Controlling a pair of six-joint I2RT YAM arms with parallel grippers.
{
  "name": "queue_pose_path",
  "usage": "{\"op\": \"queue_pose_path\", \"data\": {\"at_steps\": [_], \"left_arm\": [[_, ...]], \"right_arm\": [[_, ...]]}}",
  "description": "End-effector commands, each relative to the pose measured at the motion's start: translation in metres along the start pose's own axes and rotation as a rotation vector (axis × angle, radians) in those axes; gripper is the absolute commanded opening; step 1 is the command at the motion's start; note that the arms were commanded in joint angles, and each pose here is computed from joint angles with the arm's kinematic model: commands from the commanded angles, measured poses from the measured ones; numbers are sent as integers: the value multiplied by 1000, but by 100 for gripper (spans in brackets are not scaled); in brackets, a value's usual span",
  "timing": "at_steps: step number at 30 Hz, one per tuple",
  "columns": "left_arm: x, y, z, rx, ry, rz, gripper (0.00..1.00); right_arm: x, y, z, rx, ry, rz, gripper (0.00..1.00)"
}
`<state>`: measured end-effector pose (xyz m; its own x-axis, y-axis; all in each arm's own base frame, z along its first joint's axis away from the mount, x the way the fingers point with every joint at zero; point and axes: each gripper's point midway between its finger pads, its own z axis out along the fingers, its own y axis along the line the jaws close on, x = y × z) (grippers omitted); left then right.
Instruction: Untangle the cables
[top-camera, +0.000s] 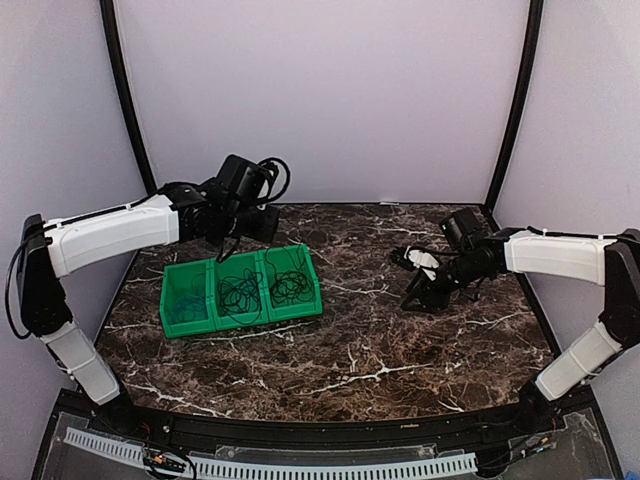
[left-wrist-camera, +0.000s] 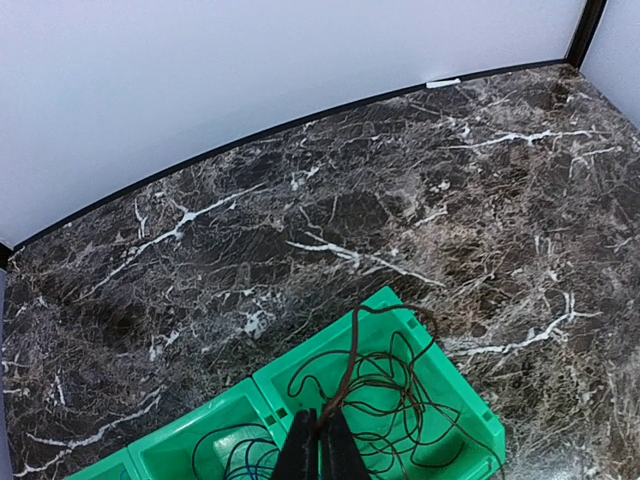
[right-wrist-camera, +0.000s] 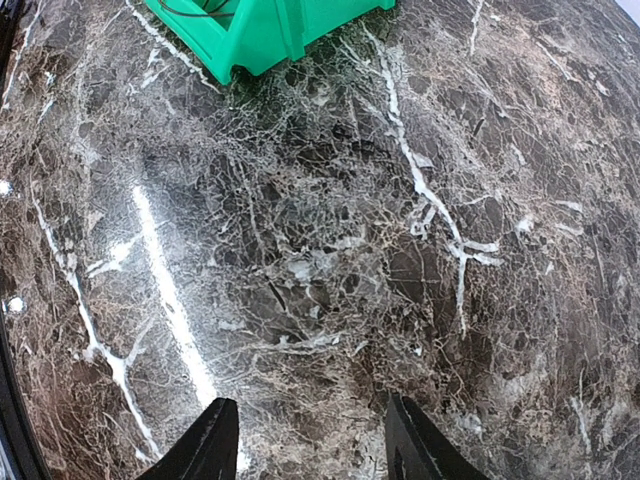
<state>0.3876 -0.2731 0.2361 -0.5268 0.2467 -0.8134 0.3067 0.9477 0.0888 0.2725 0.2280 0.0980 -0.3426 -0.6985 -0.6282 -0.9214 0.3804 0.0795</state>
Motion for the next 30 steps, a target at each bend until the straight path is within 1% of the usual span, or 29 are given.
{"op": "queue_pose_path", "data": {"at_steps": [1,6,12,16,20,24,28,30], "left_arm": [[29,11,23,-77,80,59,0],[48,3,43,-65,134,84,0],[64,-24,56,65,179,35,0],[87,-36,69,108,249,18,0],[107,-45,77,144,309,-10,0],[122,-50,80,166,342,-27,0],[127,-52,82,171,359,-32,0],[123,-50,78,162,365,-37,8]], "right_arm": [[-3,0,-1,-5,-10,-8,52],[-1,0,0,-6,-6,-9,52],[1,0,2,-9,1,-9,52],[2,0,3,-12,5,-8,52],[3,0,3,-15,9,-9,52],[3,1,4,-19,10,-10,52],[5,1,5,-24,19,-6,52],[5,1,6,-28,23,-6,52]]}}
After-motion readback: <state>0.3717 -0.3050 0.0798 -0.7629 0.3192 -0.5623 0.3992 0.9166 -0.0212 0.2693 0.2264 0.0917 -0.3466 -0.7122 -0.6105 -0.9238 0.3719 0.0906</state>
